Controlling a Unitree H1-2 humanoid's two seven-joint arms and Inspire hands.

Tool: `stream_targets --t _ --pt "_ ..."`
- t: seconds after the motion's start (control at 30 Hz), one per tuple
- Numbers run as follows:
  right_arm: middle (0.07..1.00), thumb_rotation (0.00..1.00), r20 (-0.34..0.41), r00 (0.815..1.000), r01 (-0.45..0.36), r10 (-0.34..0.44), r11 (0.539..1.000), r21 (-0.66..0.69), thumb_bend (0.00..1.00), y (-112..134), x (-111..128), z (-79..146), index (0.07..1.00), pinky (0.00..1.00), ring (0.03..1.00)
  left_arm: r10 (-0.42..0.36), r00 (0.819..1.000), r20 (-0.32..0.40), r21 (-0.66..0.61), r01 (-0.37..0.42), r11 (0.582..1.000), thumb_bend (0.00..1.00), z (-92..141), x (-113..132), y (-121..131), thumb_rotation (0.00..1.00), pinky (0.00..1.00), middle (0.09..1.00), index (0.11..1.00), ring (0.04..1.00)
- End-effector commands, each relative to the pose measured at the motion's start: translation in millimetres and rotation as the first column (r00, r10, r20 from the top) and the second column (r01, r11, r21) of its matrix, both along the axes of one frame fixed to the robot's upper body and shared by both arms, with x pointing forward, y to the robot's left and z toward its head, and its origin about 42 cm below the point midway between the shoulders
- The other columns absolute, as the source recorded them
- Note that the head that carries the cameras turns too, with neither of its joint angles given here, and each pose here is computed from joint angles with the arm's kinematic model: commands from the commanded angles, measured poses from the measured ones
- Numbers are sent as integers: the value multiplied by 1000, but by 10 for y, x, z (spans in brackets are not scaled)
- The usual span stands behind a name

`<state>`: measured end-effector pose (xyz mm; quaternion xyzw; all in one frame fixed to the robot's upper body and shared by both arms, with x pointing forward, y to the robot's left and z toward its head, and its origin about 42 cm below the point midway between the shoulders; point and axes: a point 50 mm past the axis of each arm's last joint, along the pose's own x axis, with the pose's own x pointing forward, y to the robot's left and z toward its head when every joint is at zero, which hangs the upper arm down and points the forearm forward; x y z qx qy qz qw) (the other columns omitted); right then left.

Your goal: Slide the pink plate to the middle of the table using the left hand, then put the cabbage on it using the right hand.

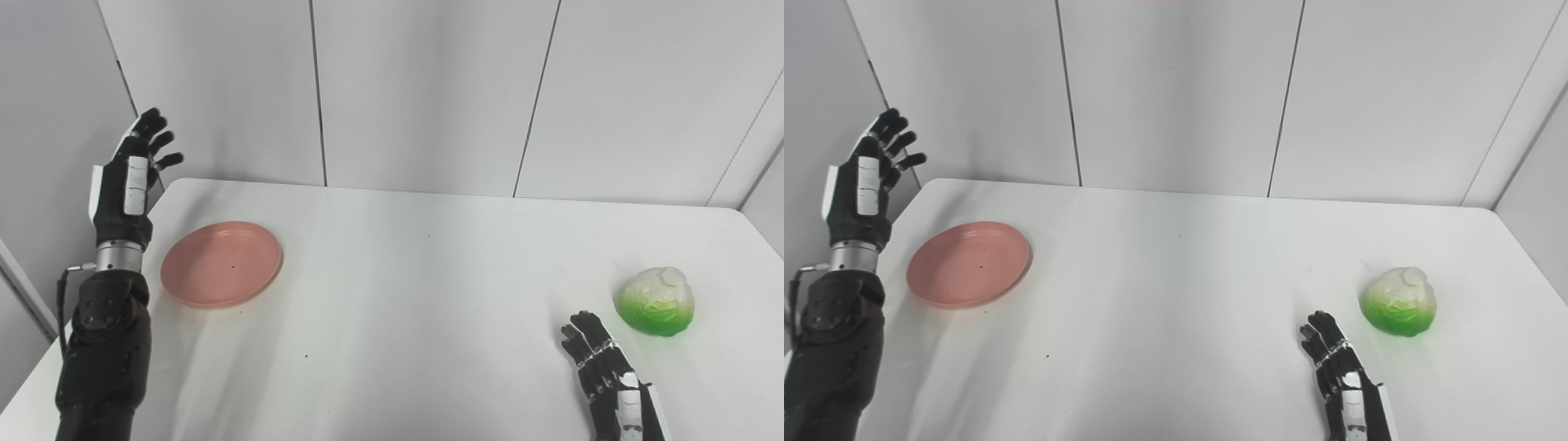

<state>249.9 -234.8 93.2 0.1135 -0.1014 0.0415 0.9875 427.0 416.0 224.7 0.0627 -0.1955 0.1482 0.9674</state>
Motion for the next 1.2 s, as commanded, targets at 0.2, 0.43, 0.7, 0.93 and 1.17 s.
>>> stream_targets --t 0.2,0.43,0.7,0.93,1.17 --pt "879 909 -115 993 29 -31 999 -19 891 -160 -142 -267 848 914 871 55 998 32 -21 -55 998 1000 229 253 396 909 752 878 870 869" --pt "875 903 -117 993 31 -33 999 -20 903 -158 -162 -253 843 906 866 58 997 -52 -140 -65 988 987 -36 344 498 886 742 860 836 842" --pt "869 897 -114 993 29 -31 999 -23 912 -150 -177 -234 837 889 862 49 990 -136 -140 -68 988 1000 -331 358 491 869 692 821 835 807" --pt "870 907 -114 993 23 -26 999 -28 906 -158 -207 -204 841 889 862 2 978 -209 -167 -38 985 1000 -545 350 376 830 763 828 851 828" --pt "867 908 -113 993 23 -27 999 -33 909 -167 -222 -190 841 886 862 -16 965 -263 -175 -31 984 988 -699 343 303 847 718 846 859 843"
